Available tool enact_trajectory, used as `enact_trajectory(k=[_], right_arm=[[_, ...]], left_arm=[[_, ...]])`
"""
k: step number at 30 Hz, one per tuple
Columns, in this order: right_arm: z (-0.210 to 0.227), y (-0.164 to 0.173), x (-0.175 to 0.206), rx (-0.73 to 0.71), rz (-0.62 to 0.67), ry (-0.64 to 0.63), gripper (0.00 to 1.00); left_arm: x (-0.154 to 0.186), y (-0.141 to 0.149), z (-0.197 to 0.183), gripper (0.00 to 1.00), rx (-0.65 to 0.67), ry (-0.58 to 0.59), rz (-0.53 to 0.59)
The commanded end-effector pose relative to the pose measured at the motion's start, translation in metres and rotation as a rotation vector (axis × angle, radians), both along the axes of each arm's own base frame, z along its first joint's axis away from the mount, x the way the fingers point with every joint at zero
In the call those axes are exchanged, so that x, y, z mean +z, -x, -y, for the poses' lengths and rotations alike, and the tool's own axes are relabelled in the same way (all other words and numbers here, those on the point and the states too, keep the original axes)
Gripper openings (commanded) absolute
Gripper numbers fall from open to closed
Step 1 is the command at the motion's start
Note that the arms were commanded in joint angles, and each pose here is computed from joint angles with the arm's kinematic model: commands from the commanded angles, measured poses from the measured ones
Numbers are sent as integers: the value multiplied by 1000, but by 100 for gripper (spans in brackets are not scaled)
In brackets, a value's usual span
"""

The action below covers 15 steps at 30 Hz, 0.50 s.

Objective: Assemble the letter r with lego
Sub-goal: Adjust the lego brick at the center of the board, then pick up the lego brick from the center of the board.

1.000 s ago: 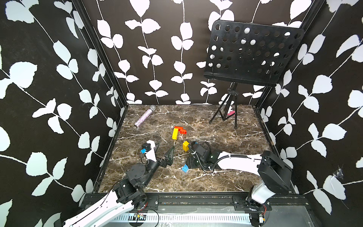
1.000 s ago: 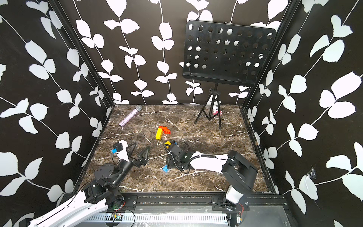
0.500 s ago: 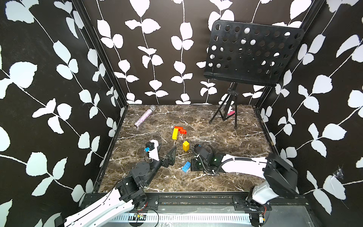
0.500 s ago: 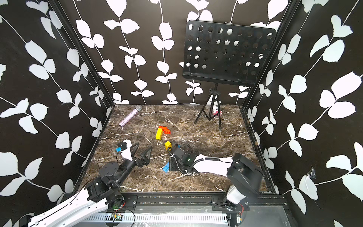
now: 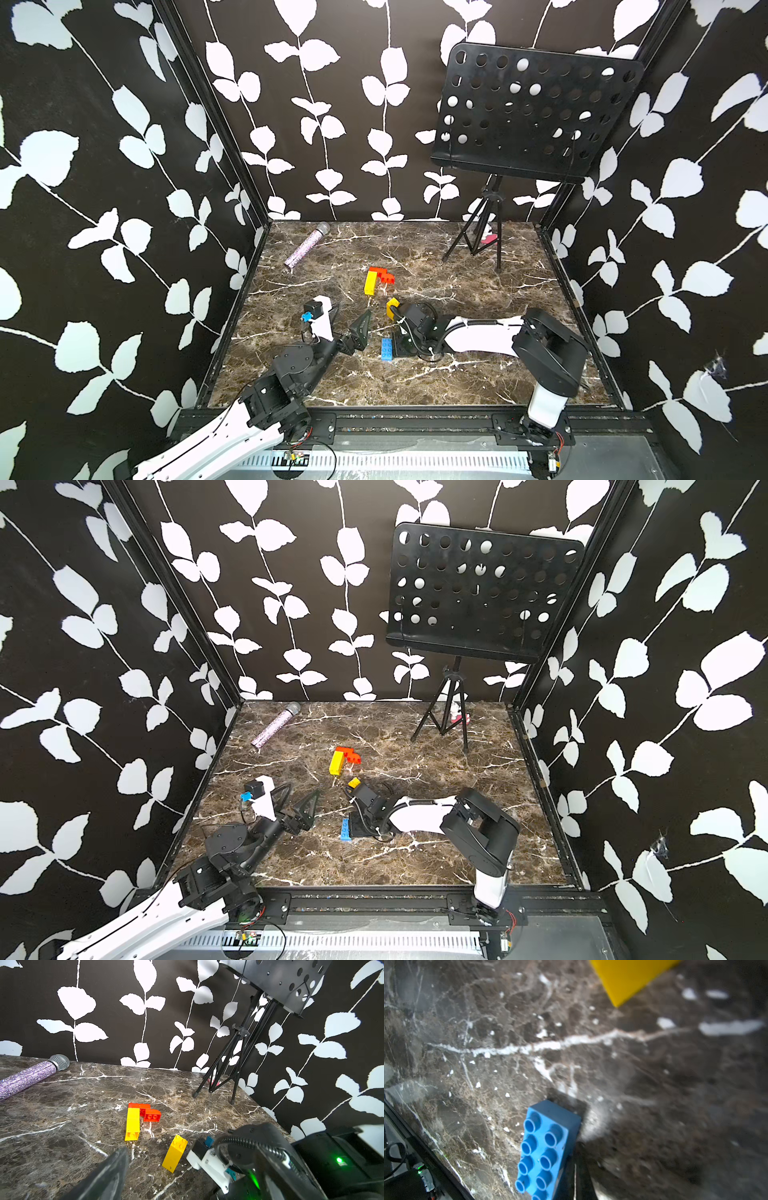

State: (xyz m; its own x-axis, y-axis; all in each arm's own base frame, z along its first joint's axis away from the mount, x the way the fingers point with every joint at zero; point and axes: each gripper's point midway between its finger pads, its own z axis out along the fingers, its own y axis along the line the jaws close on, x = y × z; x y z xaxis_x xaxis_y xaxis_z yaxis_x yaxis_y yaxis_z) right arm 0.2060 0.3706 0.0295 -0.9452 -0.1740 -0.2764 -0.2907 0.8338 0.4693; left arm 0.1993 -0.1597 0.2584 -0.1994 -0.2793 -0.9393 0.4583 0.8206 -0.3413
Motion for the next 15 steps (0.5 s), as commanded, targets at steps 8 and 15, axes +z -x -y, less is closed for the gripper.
enact_trajectory(k=[8,15], right_arm=[[3,-13,48,228,267,50,47],[-7,-3,35,321,247,79,49]], left_arm=[[13,0,-9,96,32,25,11],[19,2,-17,95,51,62,10]])
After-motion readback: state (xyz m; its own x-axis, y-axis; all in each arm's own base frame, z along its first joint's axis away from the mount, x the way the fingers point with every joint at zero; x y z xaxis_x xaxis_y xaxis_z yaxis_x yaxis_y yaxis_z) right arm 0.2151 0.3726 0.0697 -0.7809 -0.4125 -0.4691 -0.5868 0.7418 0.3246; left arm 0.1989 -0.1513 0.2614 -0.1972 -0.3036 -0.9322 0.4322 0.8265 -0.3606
